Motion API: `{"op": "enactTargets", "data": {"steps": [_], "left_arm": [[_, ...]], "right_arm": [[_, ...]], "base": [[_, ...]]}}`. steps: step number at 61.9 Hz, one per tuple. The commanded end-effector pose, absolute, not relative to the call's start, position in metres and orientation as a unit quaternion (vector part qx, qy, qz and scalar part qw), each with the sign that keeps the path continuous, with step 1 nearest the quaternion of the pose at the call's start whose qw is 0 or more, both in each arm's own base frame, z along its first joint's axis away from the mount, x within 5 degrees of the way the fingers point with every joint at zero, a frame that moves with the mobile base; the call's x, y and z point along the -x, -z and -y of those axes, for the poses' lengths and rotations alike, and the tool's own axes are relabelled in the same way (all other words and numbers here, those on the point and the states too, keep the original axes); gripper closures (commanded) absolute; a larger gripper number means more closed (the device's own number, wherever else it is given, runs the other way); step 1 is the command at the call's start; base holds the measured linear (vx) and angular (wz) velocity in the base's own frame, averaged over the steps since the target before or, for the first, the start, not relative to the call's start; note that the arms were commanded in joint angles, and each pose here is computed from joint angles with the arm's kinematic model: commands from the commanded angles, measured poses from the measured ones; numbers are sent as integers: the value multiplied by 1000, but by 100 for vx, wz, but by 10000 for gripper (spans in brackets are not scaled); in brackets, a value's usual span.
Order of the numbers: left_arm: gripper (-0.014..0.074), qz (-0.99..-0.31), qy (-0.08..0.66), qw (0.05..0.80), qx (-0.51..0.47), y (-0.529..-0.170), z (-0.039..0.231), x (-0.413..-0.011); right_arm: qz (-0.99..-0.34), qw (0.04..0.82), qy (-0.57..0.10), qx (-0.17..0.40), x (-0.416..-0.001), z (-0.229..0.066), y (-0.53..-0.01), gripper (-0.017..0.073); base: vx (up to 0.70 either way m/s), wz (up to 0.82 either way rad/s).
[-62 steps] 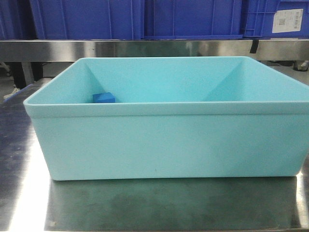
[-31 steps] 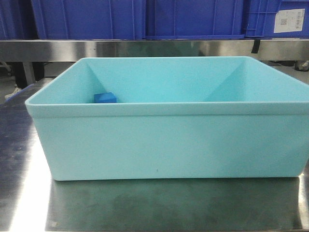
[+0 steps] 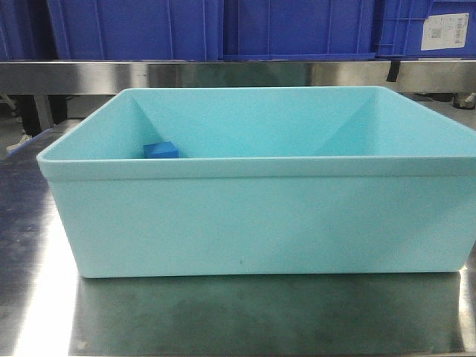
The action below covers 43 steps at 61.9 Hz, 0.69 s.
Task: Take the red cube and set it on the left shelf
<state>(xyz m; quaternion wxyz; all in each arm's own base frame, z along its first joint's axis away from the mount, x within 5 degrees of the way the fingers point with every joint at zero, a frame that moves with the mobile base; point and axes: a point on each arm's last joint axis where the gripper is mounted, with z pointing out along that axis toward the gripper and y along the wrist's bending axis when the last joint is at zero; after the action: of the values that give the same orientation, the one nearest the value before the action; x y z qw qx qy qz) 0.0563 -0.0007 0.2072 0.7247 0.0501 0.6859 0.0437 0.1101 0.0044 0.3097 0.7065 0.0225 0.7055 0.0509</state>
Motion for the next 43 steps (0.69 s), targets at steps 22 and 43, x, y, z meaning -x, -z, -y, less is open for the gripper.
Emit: {"op": "enactTargets", "data": {"steps": [22, 43], "left_arm": [[488, -660, -44, 749, -47, -208, 1, -56], [488, -660, -44, 749, -47, -208, 1, -56]], "right_arm": [[-662, 746, -74, -5, -200, -14, -389, 501], [-782, 612, -100, 66, -243, -66, -371, 463]], "base": [[0, 0], [0, 0]]}}
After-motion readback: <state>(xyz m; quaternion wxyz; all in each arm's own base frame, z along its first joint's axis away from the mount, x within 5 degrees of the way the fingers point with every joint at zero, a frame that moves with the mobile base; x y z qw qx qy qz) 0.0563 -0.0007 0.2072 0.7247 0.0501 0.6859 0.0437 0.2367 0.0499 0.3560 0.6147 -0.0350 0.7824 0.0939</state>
